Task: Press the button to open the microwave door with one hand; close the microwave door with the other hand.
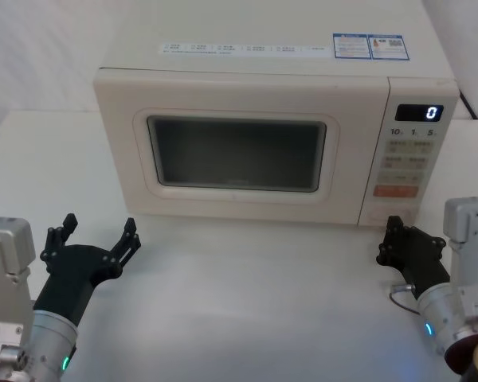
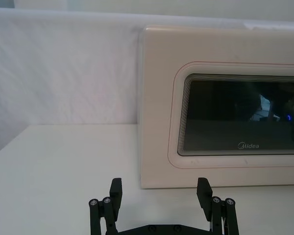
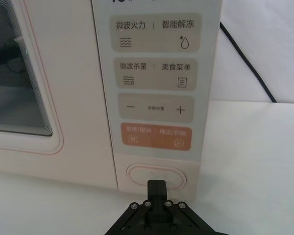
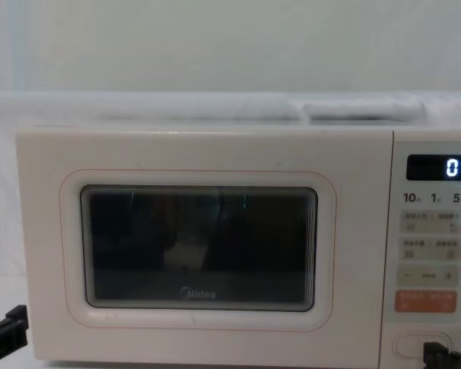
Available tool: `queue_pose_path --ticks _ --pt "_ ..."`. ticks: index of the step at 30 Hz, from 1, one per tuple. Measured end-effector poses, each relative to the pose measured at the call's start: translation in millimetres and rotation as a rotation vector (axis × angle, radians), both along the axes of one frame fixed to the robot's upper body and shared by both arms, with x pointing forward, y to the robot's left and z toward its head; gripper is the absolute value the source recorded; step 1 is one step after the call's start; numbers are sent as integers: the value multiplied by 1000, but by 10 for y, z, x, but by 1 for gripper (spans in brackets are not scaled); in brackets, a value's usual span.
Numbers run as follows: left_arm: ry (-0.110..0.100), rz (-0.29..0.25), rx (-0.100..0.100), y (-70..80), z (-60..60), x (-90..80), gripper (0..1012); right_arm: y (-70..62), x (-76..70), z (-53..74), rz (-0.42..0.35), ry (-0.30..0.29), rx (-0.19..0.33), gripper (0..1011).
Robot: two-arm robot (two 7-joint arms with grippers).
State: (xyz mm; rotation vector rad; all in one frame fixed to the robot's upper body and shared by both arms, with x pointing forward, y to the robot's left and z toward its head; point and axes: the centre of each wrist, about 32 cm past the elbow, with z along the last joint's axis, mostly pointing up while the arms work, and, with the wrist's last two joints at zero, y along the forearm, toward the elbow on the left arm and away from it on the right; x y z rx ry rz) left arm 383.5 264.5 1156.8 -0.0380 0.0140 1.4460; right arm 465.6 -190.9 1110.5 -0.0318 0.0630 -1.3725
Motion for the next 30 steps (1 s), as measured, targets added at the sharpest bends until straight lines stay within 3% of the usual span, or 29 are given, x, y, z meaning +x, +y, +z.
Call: queue_pose_path --ticks 30 --pt "0 0 0 0 0 0 1001 33 161 -26 -2 -3 -15 0"
